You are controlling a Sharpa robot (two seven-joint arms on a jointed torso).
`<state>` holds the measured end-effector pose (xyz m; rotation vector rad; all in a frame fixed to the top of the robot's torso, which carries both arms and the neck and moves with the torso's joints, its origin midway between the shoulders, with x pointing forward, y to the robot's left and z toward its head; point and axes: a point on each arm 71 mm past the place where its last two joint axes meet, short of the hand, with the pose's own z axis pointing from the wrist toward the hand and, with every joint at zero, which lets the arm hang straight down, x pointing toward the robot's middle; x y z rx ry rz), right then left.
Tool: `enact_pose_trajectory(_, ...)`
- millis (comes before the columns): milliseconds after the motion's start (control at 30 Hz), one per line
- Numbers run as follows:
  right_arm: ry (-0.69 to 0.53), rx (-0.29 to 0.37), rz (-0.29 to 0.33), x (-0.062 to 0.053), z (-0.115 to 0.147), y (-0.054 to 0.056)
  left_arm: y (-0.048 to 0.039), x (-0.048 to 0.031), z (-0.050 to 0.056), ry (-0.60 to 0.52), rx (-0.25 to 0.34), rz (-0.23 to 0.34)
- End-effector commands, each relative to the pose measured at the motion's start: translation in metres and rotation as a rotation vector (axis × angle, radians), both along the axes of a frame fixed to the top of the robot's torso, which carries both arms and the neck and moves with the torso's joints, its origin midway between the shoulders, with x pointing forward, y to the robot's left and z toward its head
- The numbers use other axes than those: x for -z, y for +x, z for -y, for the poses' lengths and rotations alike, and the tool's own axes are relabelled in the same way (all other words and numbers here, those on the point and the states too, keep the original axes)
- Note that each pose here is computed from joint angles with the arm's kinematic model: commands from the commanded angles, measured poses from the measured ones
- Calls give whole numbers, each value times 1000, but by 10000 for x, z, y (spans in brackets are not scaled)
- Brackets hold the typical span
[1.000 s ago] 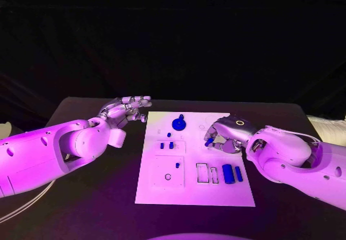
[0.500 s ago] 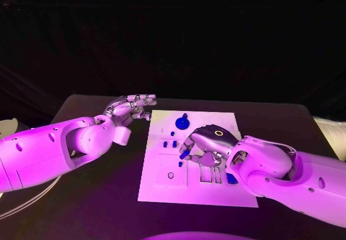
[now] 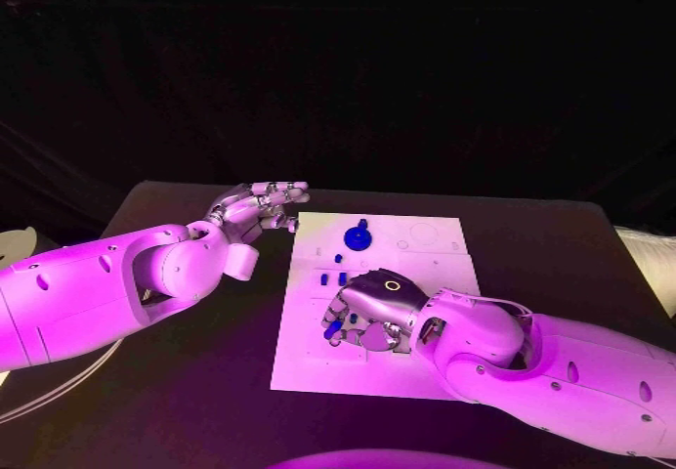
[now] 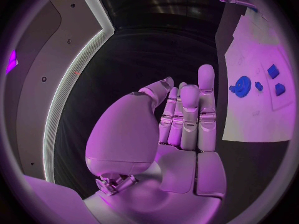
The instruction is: Assemble the parts on the task board
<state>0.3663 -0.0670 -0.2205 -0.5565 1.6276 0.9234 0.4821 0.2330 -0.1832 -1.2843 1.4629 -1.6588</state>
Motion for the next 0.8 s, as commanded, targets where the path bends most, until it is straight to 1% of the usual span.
enact_pose_trajectory(33,-37,-30,-3,56,-33,-18,-4,-12,24,-11,20,10)
enact_pose_trajectory(200,-71,-18,-9,116,-29,-2,-3,-12,19,-11,19,10)
enact_pose_trajectory(333,-95,-7,-6,143,-10,14,-2,-11,14,-10,18,10)
enact_pose_trajectory(800,-141,17,11,168,46,33,-2,-6,6,-10,20,7)
